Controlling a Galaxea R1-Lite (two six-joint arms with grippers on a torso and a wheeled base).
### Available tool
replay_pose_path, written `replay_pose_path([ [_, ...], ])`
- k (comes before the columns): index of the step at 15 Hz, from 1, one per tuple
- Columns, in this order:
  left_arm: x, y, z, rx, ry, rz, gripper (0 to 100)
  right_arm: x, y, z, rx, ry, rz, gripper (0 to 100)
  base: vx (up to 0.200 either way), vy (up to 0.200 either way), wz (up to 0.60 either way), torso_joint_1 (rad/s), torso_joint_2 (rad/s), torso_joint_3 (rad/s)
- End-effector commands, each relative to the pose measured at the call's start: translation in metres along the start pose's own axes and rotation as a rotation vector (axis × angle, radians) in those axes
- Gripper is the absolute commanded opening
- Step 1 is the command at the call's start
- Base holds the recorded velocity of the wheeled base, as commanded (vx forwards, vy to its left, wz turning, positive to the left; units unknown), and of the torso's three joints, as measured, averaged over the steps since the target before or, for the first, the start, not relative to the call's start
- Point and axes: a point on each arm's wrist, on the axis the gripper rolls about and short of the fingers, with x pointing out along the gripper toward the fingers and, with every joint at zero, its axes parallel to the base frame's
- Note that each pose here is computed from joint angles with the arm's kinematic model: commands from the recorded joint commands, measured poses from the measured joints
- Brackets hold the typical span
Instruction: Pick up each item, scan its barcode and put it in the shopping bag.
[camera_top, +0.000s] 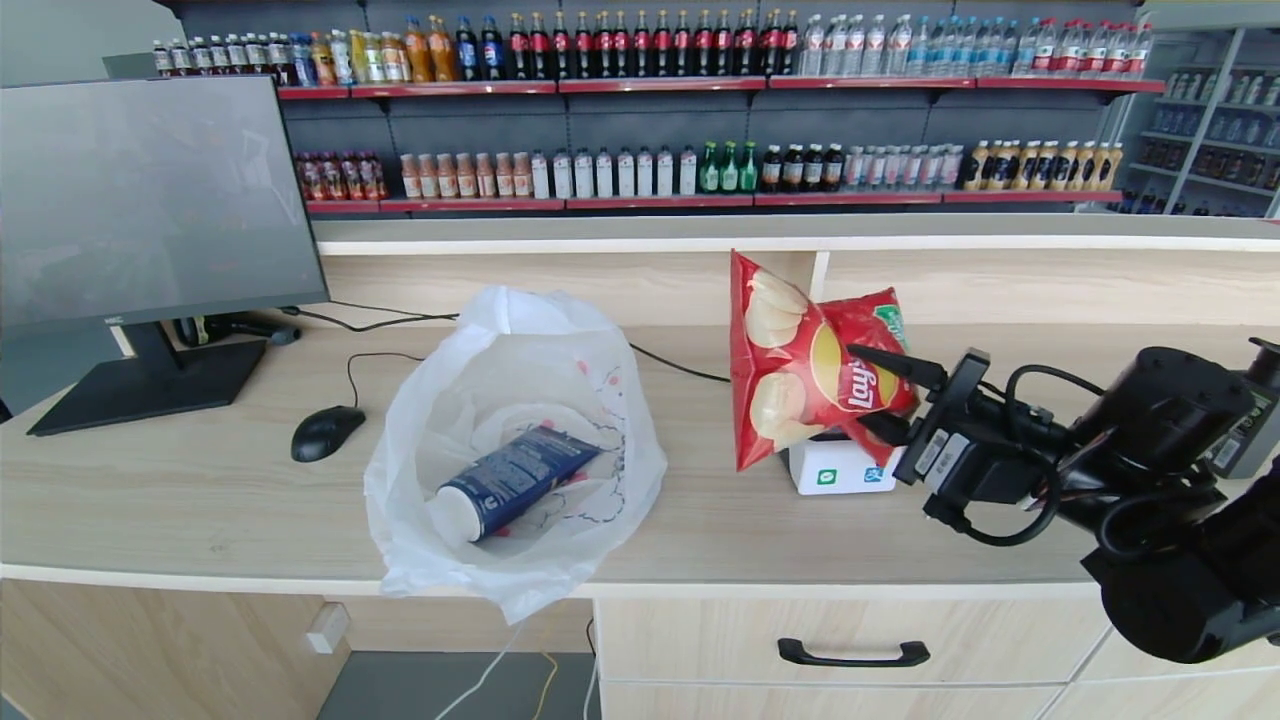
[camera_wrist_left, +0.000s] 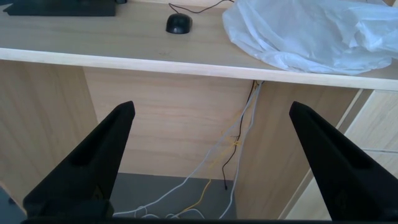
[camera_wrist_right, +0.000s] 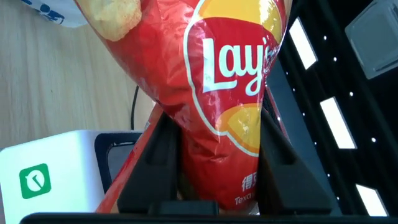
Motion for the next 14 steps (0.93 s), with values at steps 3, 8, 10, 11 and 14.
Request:
replay_pose_path([
  [3, 0.0, 0.0, 0.0, -0.001, 0.0, 0.0, 100, 0.005, -0.023, 0.021, 0.02, -0.064, -0.066, 0, 0.0, 0.0, 0.0, 0.0, 0.0, 0.0],
  [8, 0.0, 0.0, 0.0, 0.0, 0.0, 0.0, 100, -0.003, -0.055, 0.04, 0.085, -0.08, -0.163, 0, 0.0, 0.0, 0.0, 0.0, 0.0, 0.0],
  [10, 0.0, 0.0, 0.0, 0.0, 0.0, 0.0, 100, -0.004, -0.064, 0.061, 0.142, -0.091, -0.218, 0, 0.0, 0.0, 0.0, 0.0, 0.0, 0.0],
  [11, 0.0, 0.0, 0.0, 0.002, 0.0, 0.0, 100, -0.006, -0.072, 0.073, 0.19, -0.085, -0.27, 0, 0.0, 0.0, 0.0, 0.0, 0.0, 0.0],
  [14, 0.0, 0.0, 0.0, 0.002, 0.0, 0.0, 100, 0.008, -0.072, 0.107, 0.459, -0.036, -0.407, 0, 0.0, 0.0, 0.0, 0.0, 0.0, 0.0],
])
